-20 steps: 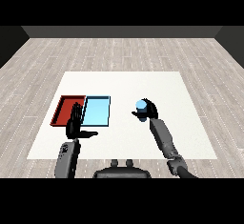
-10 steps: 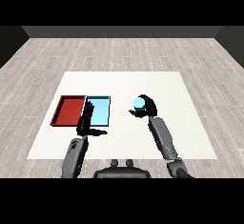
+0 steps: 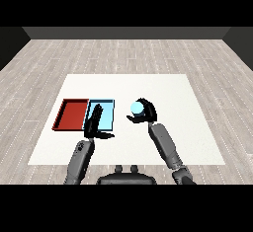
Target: Pick the blue can and put it in the blue box
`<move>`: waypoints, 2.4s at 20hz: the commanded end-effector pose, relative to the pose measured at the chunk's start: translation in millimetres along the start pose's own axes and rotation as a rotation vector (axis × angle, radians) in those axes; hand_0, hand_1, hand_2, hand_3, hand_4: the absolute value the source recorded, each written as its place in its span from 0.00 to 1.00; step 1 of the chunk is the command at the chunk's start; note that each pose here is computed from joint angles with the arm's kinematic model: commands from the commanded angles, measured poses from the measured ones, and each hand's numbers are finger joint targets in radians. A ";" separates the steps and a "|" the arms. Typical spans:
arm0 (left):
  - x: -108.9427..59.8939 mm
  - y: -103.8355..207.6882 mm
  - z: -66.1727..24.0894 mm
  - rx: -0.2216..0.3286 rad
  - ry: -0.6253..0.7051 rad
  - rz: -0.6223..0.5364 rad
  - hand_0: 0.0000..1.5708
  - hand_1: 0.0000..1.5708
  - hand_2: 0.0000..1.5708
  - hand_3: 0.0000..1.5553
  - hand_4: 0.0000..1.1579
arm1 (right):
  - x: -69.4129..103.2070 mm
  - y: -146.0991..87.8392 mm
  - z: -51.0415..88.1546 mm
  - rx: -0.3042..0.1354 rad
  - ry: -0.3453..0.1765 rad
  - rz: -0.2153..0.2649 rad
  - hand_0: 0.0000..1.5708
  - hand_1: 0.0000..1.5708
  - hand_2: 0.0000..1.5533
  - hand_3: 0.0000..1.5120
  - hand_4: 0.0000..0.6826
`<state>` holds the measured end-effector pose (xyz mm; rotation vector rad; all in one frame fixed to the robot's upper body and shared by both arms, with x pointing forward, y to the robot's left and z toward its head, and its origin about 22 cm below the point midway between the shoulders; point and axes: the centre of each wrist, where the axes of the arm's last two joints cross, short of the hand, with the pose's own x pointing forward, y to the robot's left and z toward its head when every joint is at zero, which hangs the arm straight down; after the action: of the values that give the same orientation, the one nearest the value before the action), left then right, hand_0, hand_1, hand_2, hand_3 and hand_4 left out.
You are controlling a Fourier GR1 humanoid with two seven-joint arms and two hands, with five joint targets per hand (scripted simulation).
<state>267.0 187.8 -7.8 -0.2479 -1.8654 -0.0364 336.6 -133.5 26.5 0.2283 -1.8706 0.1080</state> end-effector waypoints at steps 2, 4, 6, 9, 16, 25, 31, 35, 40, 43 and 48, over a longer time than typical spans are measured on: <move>-0.3 -29.4 -13.7 -0.031 0.024 0.022 0.00 0.00 0.00 0.00 0.00 | -7.6 6.7 8.1 0.023 -0.020 0.005 0.91 0.91 0.92 0.93 0.95; 1.5 -23.9 -27.4 -0.038 0.015 -0.038 0.00 0.00 0.00 0.00 0.00 | 2.2 12.6 -6.3 0.018 -0.016 0.012 0.91 0.91 0.92 0.93 0.97; -2.4 -39.8 -17.8 -0.059 0.020 -0.026 0.00 0.00 0.00 0.00 0.00 | 12.0 5.1 -7.2 0.026 -0.007 0.011 0.91 0.91 0.93 0.93 0.98; -17.1 -38.7 -26.4 -0.056 0.053 -0.009 0.00 0.00 0.00 0.00 0.00 | 10.5 32.1 -9.9 0.031 -0.031 -0.002 0.91 0.91 0.93 0.93 0.97; -30.4 -60.5 -35.2 -0.050 0.116 -0.017 0.00 0.00 0.00 0.00 0.00 | 23.9 34.5 2.4 0.054 -0.036 -0.004 0.90 0.90 0.93 0.93 0.97; -48.2 -79.5 -42.8 -0.089 0.139 -0.037 0.00 0.00 0.00 0.00 0.00 | 19.5 24.2 6.0 0.112 -0.068 -0.025 0.89 0.89 0.94 0.94 1.00; -35.3 -81.3 -41.4 -0.094 0.144 0.008 0.00 0.00 0.00 0.00 0.00 | 32.4 45.5 5.9 0.123 -0.069 0.003 0.89 0.89 0.92 0.93 0.96; -37.6 -93.4 -31.7 -0.094 0.133 -0.010 0.00 0.00 0.00 0.00 0.00 | 13.9 58.1 10.8 0.129 -0.079 -0.011 0.89 0.89 0.92 0.92 0.95; -49.9 -89.8 -37.6 -0.107 0.147 -0.010 0.00 0.00 0.00 0.00 0.00 | 17.0 65.8 -7.9 0.150 -0.080 -0.030 0.91 0.91 0.92 0.92 0.91; -49.1 -100.7 -44.9 -0.104 0.144 -0.024 0.00 0.00 0.00 0.00 0.00 | 20.4 72.1 4.0 0.168 -0.064 -0.009 0.90 0.90 0.93 0.92 0.92; -48.3 -88.1 -50.3 -0.131 0.095 -0.036 0.00 0.00 0.00 0.00 0.15 | 4.9 86.0 1.5 0.200 -0.066 -0.007 0.84 0.84 0.92 0.92 0.90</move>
<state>305.0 86.0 -26.2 -0.3096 -1.7503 -0.1624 311.7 -63.0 43.2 0.3604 -1.9296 0.2705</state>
